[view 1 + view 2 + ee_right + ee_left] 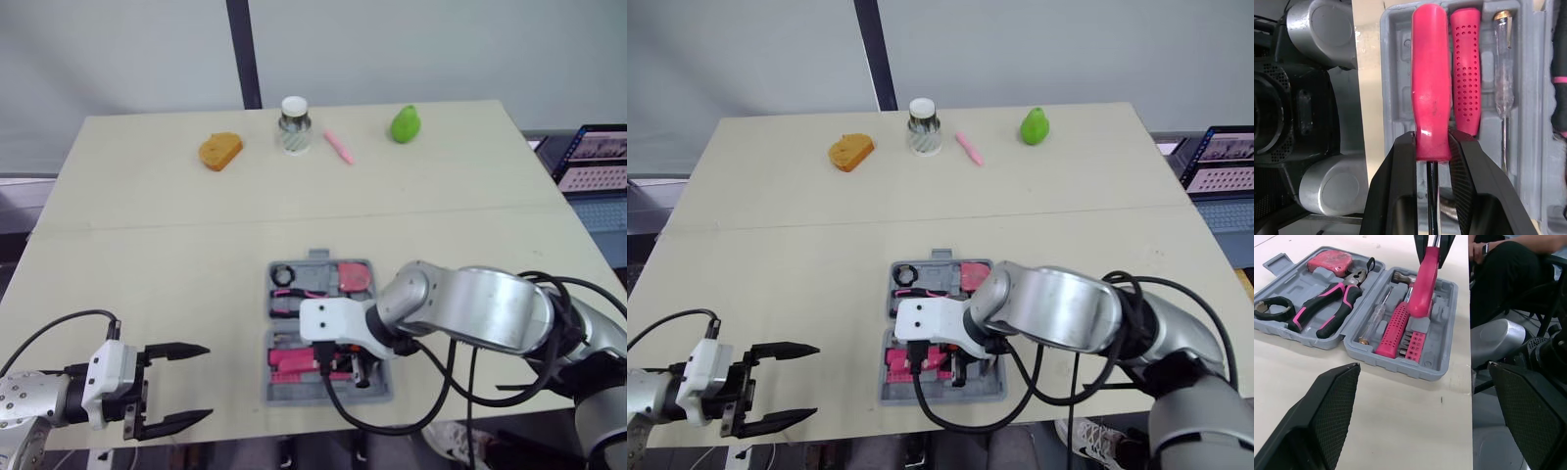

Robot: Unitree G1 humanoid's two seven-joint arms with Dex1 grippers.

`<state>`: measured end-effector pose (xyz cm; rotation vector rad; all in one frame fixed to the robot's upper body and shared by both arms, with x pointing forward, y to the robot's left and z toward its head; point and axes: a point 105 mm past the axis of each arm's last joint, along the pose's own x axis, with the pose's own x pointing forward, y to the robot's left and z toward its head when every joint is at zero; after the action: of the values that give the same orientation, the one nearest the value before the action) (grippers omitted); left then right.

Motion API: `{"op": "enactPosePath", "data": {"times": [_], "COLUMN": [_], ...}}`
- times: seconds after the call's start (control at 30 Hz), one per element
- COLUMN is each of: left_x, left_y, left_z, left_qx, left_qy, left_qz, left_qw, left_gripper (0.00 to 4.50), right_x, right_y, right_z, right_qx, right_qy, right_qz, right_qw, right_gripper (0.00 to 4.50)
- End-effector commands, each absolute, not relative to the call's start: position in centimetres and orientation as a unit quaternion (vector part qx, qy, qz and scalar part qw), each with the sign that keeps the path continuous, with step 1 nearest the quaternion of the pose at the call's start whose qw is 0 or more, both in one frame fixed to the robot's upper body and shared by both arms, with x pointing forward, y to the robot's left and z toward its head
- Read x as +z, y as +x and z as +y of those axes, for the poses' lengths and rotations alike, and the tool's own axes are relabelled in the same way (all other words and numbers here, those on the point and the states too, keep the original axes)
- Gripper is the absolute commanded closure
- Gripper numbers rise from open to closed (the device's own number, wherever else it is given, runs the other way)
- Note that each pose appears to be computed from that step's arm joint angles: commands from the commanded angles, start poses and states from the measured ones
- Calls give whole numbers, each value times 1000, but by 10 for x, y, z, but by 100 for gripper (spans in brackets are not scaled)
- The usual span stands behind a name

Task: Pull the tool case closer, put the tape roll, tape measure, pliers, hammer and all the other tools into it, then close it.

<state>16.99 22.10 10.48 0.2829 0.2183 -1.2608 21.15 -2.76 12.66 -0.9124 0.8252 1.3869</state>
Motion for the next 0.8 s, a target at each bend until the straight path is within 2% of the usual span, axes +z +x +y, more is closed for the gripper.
{"op": "enactPosePath", "data": {"times": [0.03,0.8], "left_x": [110,100], "left_y": [169,160], "left_z": [222,228], "left_qx": [-591,-588], "left_qy": [140,140], "left_qz": [97,113], "left_qw": [789,789], "left_gripper": [0,0], "right_x": [122,80], "right_y": [209,205], "right_z": [-21,-5], "right_qx": [605,618], "right_qy": [-394,-382], "right_qz": [345,358], "right_qw": [600,587], "right_gripper": [412,412]}}
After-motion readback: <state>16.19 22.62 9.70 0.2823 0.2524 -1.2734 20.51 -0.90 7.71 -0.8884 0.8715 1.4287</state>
